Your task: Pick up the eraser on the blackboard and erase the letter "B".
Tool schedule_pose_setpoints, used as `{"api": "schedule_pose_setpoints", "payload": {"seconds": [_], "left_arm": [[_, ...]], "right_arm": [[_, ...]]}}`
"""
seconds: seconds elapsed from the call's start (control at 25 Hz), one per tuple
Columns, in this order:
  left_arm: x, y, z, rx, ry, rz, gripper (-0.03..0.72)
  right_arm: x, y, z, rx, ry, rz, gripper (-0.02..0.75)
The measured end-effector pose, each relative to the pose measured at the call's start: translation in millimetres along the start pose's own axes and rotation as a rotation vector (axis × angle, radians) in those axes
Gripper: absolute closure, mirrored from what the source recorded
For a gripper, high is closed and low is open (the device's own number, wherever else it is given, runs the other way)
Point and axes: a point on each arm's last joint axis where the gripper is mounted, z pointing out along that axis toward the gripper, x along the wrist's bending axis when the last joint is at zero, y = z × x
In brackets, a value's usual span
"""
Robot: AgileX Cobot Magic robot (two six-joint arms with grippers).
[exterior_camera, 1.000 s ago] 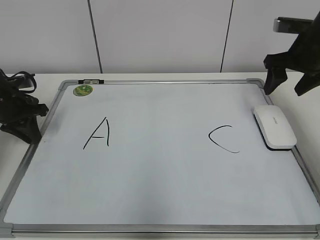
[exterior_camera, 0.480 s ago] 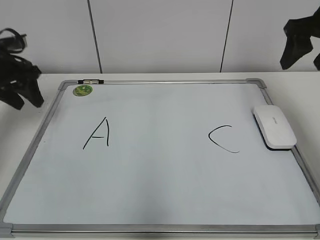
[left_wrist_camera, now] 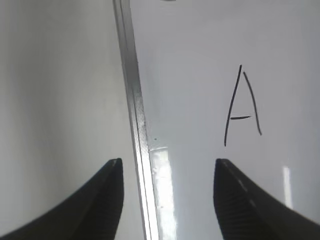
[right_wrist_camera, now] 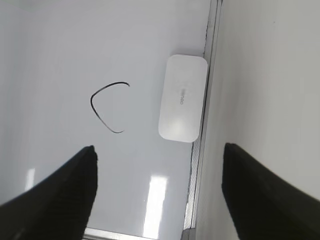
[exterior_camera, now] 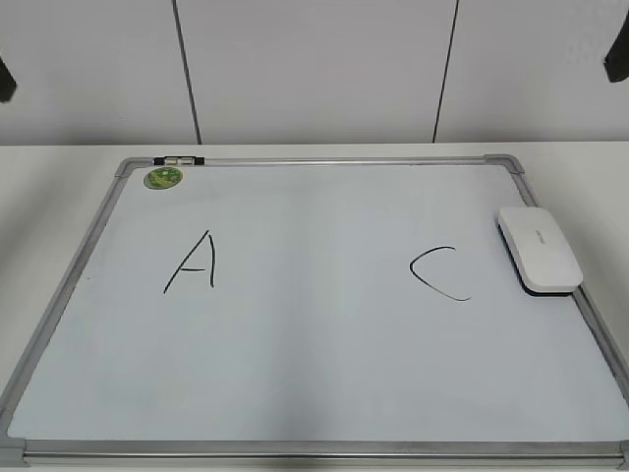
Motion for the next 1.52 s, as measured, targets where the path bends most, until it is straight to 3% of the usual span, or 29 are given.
{"api": "schedule_pose_setpoints", "payload": {"seconds": [0.2,0.36,0.68,0.92,1.36,1.52], "left_arm": [[-17.9,-29,-72,-0.146,0.007,0.022,0.272],[-24.8,-67,-96,-0.173,0.009,0.026,0.272],[-29.1,-144,-100,-0.138,0.003,0.017,0.272],[-38.2,-202,-108,-0.177,-0.017,0.056,0.272],[-38.3,-275,-105,-0.257,-0.018,0.081,0.274],[-34.8,-296,-90,-0.243,-0.013,0.078,0.3]], "right_arm": [[7,-30,-32,-0.046,-0.002,-0.017,0.144],[13,-58,-53,-0.077,-0.006,-0.04,0.144],[23,-120,-80,-0.132,-0.012,-0.052,0.144],[29,-174,-89,-0.179,-0.017,-0.058,0.144],[36,-267,-72,-0.25,-0.022,-0.023,0.146],[31,-291,-58,-0.254,-0.077,0.007,0.146]]}}
